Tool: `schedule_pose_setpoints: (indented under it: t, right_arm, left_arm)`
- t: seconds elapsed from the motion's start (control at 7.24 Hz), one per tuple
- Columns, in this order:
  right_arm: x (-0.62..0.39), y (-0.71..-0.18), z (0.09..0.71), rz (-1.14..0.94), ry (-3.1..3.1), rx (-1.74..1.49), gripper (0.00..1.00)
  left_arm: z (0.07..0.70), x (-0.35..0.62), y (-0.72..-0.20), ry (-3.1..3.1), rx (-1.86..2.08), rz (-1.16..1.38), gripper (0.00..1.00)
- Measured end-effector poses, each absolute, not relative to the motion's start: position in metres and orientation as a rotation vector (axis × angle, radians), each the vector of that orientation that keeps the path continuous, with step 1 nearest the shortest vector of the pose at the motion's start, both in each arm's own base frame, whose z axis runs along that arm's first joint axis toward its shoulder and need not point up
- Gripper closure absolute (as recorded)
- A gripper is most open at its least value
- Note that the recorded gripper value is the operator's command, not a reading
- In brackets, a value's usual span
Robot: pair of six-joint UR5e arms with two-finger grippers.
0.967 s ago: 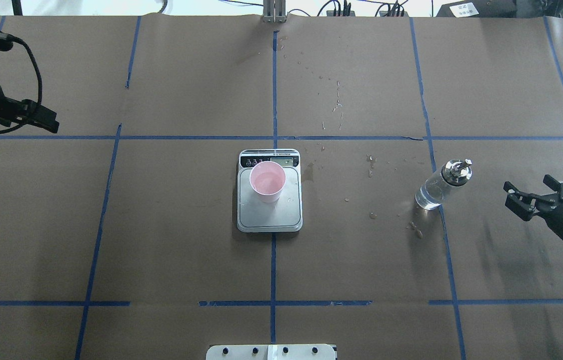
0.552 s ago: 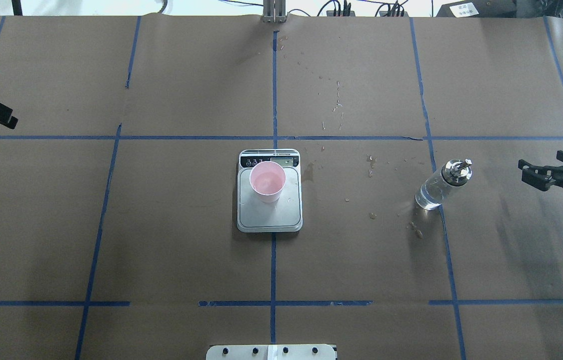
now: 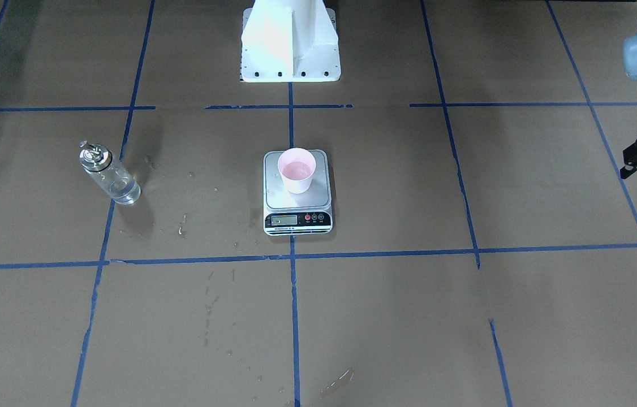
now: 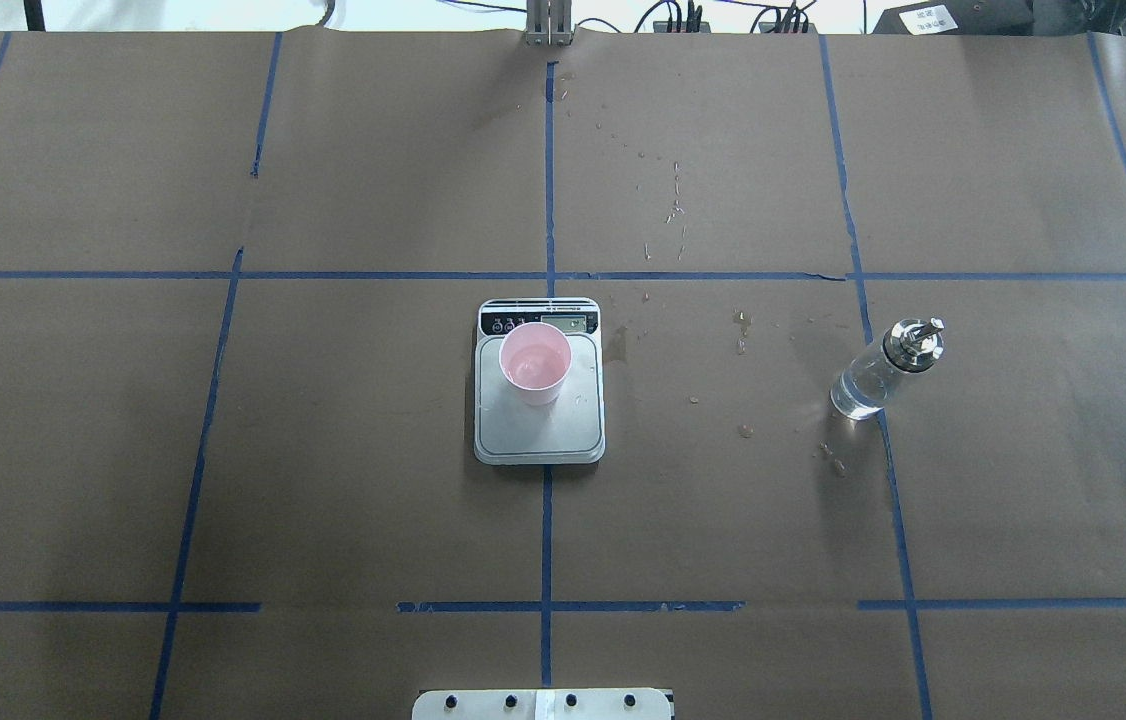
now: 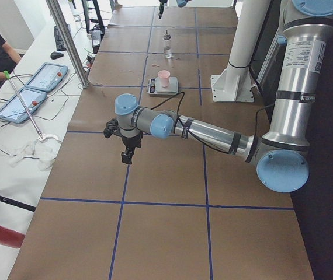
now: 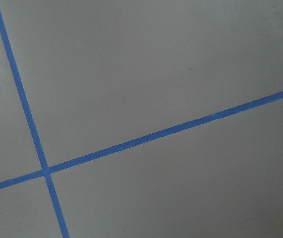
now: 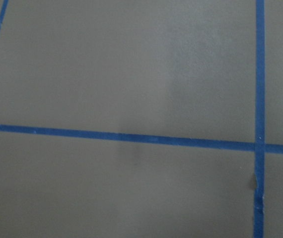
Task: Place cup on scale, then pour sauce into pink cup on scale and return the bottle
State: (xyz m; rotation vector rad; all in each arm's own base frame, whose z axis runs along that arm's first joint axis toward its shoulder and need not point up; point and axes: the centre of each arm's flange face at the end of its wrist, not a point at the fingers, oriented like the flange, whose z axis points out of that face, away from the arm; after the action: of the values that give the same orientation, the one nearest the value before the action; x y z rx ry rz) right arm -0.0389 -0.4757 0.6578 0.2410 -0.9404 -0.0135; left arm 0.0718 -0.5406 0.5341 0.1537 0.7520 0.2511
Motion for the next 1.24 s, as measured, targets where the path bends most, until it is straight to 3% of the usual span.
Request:
schedule_pose_setpoints:
  t: [0.41,0.83,1.24]
  right_arm:
    - [-0.007,-0.495,0.641,-0.246,-0.804,0.147,0.00]
    - [0.042,-0.478,0.604,-0.251,-0.771,0.129,0.00]
    - [0.047,-0.464,0.606,-0.247,-0.759,0.150,0.00]
  left_arm:
    - [0.581,0.047,-0.542,0.790,0.068,0.173,0.00]
    - [0.633,-0.020,-0.538,0.821,0.011,0.012,0.00]
    - [0.627,-0.052,-0.538,0.865,0.026,-0.040,0.00]
